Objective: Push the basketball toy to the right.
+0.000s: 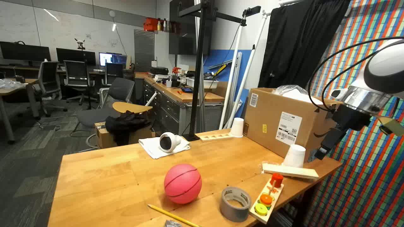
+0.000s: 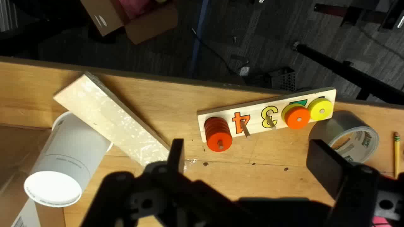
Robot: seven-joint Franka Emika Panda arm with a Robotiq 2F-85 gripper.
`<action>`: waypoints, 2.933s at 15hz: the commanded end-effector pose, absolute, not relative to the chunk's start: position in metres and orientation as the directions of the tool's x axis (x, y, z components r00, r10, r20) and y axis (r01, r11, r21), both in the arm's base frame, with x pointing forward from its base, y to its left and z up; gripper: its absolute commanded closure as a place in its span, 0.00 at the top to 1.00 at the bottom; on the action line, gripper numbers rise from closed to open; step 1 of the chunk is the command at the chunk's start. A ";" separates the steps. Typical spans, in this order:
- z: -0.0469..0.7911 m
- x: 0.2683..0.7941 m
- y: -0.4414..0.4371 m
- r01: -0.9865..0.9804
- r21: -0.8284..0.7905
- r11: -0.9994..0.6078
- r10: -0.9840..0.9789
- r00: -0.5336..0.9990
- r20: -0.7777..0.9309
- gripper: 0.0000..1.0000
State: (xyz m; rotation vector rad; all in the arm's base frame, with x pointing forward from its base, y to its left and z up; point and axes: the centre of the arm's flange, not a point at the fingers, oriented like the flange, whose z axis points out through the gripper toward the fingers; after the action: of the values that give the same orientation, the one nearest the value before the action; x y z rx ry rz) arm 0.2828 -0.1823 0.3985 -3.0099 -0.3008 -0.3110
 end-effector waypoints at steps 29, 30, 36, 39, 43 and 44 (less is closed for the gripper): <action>0.375 0.335 0.262 0.937 0.198 -0.288 0.889 0.184 0.419 1.00; 0.372 0.334 0.275 0.944 0.210 -0.253 0.898 0.149 0.414 1.00; 0.361 0.353 0.317 0.957 0.267 -0.113 0.928 0.006 0.373 1.00; 0.359 0.375 0.326 0.955 0.285 -0.078 0.934 -0.030 0.357 1.00; 0.359 0.409 0.342 0.950 0.309 -0.037 0.938 -0.074 0.339 1.00; 0.360 0.416 0.347 0.948 0.317 -0.028 0.939 -0.084 0.334 1.00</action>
State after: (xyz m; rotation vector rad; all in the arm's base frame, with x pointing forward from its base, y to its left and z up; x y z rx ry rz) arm 0.3808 0.3273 0.3569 -2.1558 -2.1373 -0.7046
